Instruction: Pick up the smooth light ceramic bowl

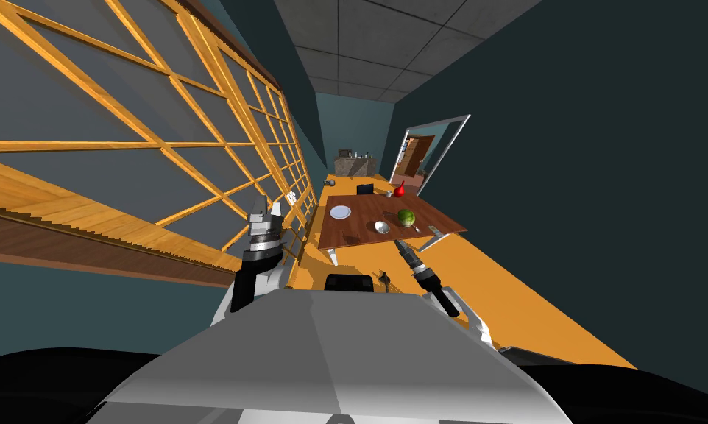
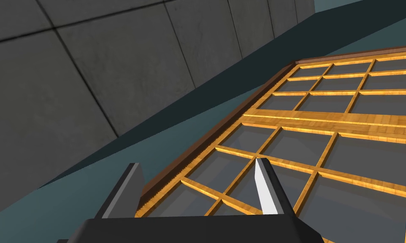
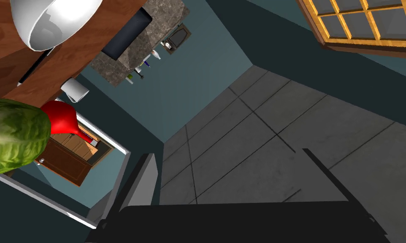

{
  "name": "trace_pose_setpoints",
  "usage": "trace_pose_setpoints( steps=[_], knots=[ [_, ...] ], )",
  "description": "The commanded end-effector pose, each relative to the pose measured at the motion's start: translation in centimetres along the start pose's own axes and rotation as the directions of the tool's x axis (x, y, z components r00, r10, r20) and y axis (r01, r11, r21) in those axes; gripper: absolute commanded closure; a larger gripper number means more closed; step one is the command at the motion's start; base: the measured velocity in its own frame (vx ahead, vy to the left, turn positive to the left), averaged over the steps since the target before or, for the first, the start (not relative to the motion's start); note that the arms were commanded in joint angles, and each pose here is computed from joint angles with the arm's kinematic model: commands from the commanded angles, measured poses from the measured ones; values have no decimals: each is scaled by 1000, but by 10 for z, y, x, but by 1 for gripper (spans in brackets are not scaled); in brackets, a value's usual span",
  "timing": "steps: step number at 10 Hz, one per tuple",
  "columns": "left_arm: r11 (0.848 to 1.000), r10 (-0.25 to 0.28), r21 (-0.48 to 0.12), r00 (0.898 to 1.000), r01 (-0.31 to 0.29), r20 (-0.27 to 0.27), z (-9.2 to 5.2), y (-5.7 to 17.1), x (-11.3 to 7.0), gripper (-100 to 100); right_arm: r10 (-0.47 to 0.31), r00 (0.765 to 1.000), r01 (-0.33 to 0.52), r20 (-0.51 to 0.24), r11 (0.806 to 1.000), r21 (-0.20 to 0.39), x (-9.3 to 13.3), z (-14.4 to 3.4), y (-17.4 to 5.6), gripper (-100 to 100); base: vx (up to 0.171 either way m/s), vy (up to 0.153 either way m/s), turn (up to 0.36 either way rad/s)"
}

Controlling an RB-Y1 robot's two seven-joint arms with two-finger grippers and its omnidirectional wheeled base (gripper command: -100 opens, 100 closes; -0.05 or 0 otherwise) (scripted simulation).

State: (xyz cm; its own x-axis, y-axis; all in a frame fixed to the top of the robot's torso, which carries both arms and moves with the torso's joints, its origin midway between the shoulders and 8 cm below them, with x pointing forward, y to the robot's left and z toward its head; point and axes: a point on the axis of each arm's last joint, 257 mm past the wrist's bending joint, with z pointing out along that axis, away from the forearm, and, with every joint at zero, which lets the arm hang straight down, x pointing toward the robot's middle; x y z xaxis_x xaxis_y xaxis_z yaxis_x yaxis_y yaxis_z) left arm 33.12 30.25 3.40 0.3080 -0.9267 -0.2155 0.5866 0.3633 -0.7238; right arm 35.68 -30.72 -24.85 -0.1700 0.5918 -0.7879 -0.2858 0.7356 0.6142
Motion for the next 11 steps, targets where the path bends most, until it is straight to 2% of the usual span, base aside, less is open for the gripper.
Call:
trace_pose_setpoints(
  steps=[1, 2, 4, 5, 6, 7, 8, 9, 10, 11],
  knots=[
    [1000, 0, 0, 1000, 0, 0, 0, 0, 0, 0, -30, 999, 32, -42, 999, 40, 8, -13, -22, -100, -10, 20, 35],
    [1000, 0, 0, 1000, 0, 0, 0, 0, 0, 0, -95, 990, 100, -100, 994, 48, 15, -17, -34, -100, -14, 26, 90],
    [1000, 0, 0, 1000, 0, 0, 0, 0, 0, 0, -91, 989, 100, -113, 992, 77, 20, -24, -47, -100, -5, 16, 13],
    [1000, 0, 0, 1000, 0, 0, 0, 0, 0, 0, -154, 972, 171, -177, 981, 89, 27, -33, -65, -100, -10, 24, 107],
    [1000, 0, 0, 1000, 0, 0, 0, 0, 0, 0, -150, 971, 172, -186, 979, 108, 29, -38, -73, -100, -8, 21, 72],
    [1000, 0, 0, 1000, 0, 0, 0, 0, 0, 0, -210, 945, 245, -251, 963, 116, 34, -47, -92, -100, -5, 35, 141],
    [1000, 0, 0, 1000, 0, 0, 0, 0, 0, 0, -206, 943, 247, -261, 960, 132, 36, -53, -99, -100, -4, 26, 56],
    [1000, 0, 0, 1000, 0, 0, 0, 0, 0, 0, -269, 910, 318, -315, 941, 117, 38, -57, -110, -100, -10, 35, 126],
    [1000, 0, 0, 1000, 0, 0, 0, 0, 0, 0, -260, 907, 321, -332, 936, 145, 41, -67, -123, -100, -7, 27, 92],
    [1000, 0, 0, 1000, 0, 0, 0, 0, 0, 0, -315, 864, 393, -392, 909, 136, 41, -77, -140, -100, -7, 31, 139]
  ],
)
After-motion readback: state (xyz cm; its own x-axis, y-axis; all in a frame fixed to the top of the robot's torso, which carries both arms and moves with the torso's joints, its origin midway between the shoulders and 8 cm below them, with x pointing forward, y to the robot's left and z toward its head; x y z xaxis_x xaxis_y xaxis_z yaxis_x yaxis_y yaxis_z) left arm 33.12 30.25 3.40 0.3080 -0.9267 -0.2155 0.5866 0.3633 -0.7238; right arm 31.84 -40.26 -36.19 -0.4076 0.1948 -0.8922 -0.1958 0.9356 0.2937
